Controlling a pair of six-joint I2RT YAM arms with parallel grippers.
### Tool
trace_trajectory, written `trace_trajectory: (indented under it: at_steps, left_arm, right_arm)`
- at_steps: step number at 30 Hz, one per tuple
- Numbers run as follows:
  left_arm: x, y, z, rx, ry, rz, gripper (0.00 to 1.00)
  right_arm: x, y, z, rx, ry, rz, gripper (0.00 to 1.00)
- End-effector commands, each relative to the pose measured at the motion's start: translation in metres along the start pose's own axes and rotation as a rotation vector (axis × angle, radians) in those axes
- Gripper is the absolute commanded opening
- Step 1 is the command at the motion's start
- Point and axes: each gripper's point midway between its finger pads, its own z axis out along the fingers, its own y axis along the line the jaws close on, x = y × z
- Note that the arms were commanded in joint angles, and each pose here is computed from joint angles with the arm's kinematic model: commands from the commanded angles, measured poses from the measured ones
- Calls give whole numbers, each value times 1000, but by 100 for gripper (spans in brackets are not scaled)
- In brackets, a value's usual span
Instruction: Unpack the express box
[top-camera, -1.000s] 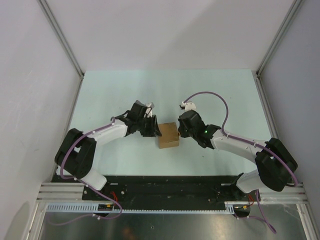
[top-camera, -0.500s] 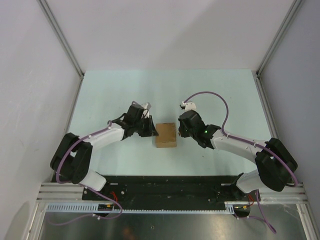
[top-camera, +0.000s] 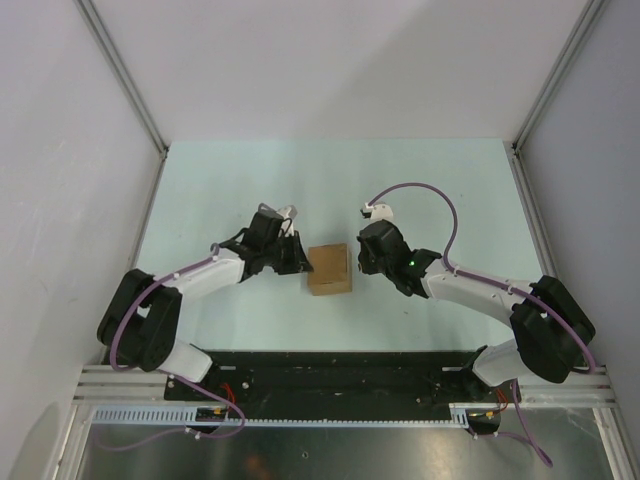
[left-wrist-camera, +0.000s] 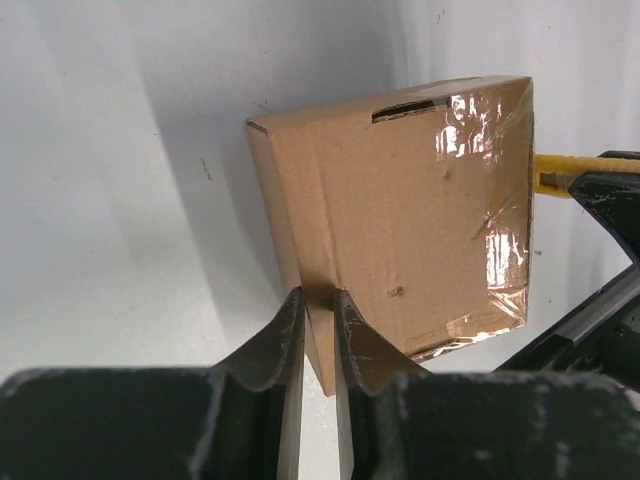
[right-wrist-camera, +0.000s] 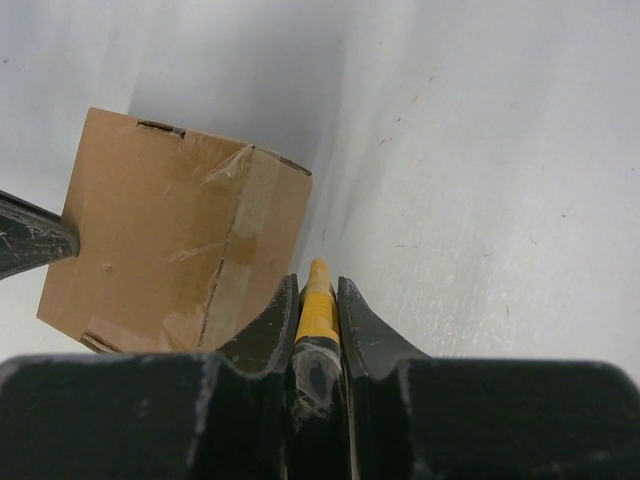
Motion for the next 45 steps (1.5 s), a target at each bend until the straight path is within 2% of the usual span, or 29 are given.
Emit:
trace_trajectory:
  at_steps: [1,22,30,38,45]
  left_arm:
    - [20,57,-1,-218,38,19,9]
    - [33,83,-3,-329,86,12,7]
    - [33,86,1,-343,103,1,8]
    - [24,78,4,-319,95,2,9]
    - [7,73,-10,-332,45,23,10]
  right_arm:
    - [-26,7,-3,-9,-71,20,0]
    - [-20,15,4,-36,-58,0,0]
    - [-21,28,7,-95,-64,-23,0]
    - [-29,55,6,-210,-104,-66,0]
    - [-29,56,11,-205,-103,-83,0]
